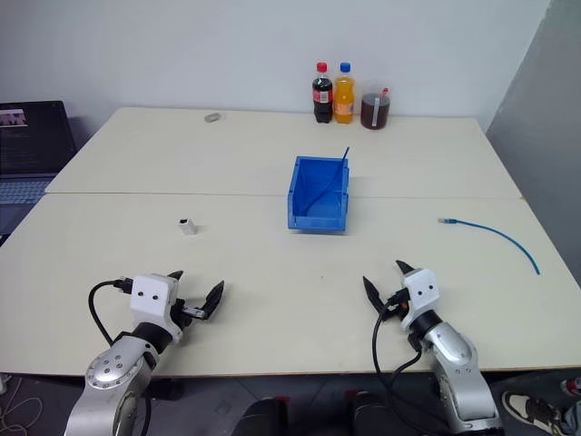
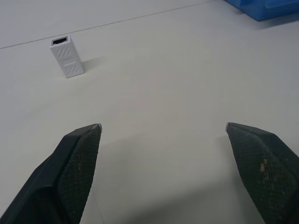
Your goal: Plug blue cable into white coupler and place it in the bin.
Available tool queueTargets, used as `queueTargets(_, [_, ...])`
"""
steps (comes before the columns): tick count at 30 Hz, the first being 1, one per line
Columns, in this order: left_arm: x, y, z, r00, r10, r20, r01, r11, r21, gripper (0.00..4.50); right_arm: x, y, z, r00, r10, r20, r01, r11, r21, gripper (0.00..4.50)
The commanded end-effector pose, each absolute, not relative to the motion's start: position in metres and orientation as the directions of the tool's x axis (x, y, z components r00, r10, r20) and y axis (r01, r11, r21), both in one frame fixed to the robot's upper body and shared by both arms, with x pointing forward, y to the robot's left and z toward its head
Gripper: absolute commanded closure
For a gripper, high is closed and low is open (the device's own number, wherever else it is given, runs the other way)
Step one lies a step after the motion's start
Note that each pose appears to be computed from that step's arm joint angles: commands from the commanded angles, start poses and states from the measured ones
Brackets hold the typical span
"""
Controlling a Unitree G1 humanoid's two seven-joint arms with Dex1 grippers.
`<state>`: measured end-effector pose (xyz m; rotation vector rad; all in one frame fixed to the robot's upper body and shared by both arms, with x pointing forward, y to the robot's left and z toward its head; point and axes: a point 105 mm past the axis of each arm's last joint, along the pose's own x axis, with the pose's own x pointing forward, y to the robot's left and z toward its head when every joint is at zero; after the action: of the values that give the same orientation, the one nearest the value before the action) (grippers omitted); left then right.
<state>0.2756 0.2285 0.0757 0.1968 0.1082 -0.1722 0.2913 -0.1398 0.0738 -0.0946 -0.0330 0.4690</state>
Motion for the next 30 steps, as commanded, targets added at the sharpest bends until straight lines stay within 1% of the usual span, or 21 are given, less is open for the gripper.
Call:
queueTargets(1, [0.275,0.223,0.087,0.976,-0.204,-0.074,0.215,0.952,0.219,0.00,0.294,-0.142,0.086,0.891,0.451,0.056,-0.441,0.888,-0.130,0.01])
queueTargets(10, [0.273,0.219,0.084,0.969,-0.229,-0.094,0.246,0.939,0.241,0.00,0.294,-0.142,0.085,0.889,0.455,0.052,-0.446,0.885,-0.132,0.01])
queueTargets(15, [0.271,0.216,0.089,0.961,-0.272,-0.053,0.277,0.936,0.216,0.00,0.294,-0.142,0.085,0.888,0.458,0.052,-0.448,0.884,-0.135,0.01])
queueTargets(19, [0.265,0.208,0.090,0.935,-0.350,-0.057,0.355,0.921,0.162,0.00,0.293,-0.143,0.085,0.888,0.457,0.052,-0.447,0.884,-0.138,0.01])
queueTargets(25, [0.260,0.200,0.090,0.901,-0.429,-0.067,0.434,0.891,0.135,0.00,0.292,-0.143,0.086,0.890,0.453,0.052,-0.442,0.886,-0.142,0.01])
queueTargets(28, [0.258,0.191,0.095,0.845,-0.529,-0.072,0.534,0.834,0.141,0.00,0.290,-0.145,0.086,0.893,0.447,0.049,-0.437,0.888,-0.147,0.01])
queueTargets(30, [0.258,0.188,0.098,0.820,-0.567,-0.078,0.572,0.804,0.162,0.00,0.289,-0.147,0.086,0.896,0.442,0.048,-0.431,0.890,-0.149,0.01])
